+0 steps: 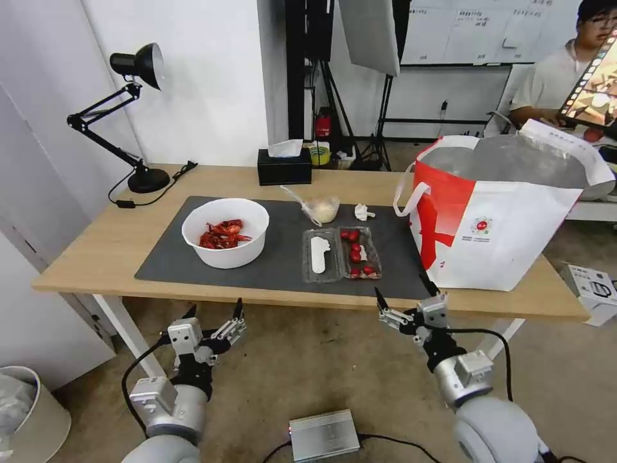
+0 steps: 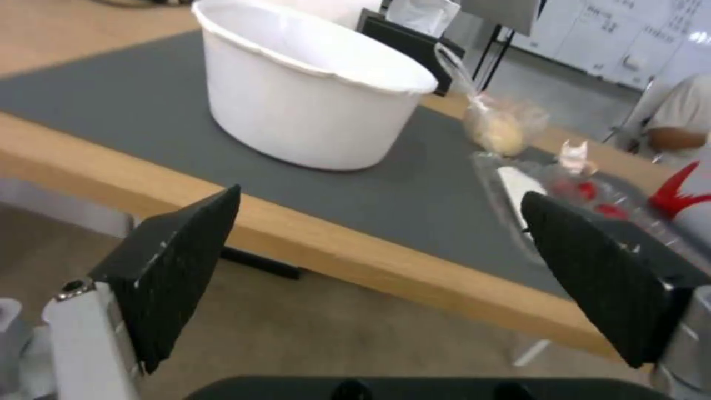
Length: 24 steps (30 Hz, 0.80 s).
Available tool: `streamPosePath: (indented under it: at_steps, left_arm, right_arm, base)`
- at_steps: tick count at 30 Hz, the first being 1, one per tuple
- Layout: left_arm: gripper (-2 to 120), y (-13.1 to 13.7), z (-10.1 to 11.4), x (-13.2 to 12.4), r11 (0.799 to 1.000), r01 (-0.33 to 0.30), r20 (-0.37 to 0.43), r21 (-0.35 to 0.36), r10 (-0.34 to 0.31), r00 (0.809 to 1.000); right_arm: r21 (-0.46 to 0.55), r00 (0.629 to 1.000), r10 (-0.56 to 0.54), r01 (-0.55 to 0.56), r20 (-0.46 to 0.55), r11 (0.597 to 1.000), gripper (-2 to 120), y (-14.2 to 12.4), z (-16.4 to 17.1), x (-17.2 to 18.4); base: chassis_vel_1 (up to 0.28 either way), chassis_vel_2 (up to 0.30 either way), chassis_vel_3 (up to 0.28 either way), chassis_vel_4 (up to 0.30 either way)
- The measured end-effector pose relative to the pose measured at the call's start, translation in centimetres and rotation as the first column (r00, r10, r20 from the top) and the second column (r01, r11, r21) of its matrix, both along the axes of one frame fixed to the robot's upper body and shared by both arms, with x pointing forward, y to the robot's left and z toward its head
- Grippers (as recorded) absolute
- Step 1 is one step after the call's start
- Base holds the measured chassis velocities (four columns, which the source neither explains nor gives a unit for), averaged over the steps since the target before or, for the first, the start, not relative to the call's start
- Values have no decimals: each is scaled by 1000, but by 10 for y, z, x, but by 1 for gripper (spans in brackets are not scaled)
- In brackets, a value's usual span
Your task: Pick up the trash from the table and place it into the takeout bag.
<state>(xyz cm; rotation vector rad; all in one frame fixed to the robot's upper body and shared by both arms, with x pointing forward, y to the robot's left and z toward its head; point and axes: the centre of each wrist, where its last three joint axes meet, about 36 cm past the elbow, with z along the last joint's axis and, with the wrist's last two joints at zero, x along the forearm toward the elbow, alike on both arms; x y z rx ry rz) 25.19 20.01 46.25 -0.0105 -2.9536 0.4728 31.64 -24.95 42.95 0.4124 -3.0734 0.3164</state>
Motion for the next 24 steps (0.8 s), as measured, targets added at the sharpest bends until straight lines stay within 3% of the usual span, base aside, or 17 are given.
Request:
streamPosePath:
  at_steps: [8, 10, 14, 17, 18, 21, 22, 24]
  left_arm:
    - [100, -4, 15, 2, 986, 24, -39, -165, -31, 999]
    - [100, -6, 28, 4, 957, 39, -77, -288, -63, 995]
    - [100, -8, 32, 4, 945, 43, -91, -324, -77, 993]
    - [100, -12, 39, 5, 913, 51, -119, -405, -108, 987]
    - [100, -12, 39, 5, 913, 51, -119, -405, -108, 987]
    - [100, -14, 46, 7, 876, 57, -146, -478, -144, 979]
    - [100, -14, 46, 7, 876, 57, -146, -478, -144, 979]
    - [100, -16, 49, 8, 854, 59, -159, -517, -163, 974]
  right_arm:
    - [-88, 1000, -6, 4, -26, 996, 100, -12, 5, 19]
    - [-78, 1000, -1, -1, -29, 997, 100, -10, 8, 14]
    - [-72, 1000, 1, -3, -31, 997, 100, -9, 9, 12]
    - [-66, 1000, 7, -9, -28, 998, 100, -8, 12, 8]
    - [-66, 1000, 7, -9, -28, 998, 100, -8, 12, 8]
    - [-65, 1000, 13, -15, -28, 998, 100, -9, 14, 4]
    - [-65, 1000, 13, -15, -28, 998, 100, -9, 14, 4]
    - [-66, 999, 18, -20, -27, 998, 100, -9, 15, 2]
  base:
    - [0, 0, 0, 0]
    - [0, 0, 0, 0]
    - [0, 0, 0, 0]
    - [0, 0, 0, 0]
    - [0, 0, 0, 0]
    - [0, 0, 0, 0]
    - [0, 0, 0, 0]
    - [0, 0, 0, 0]
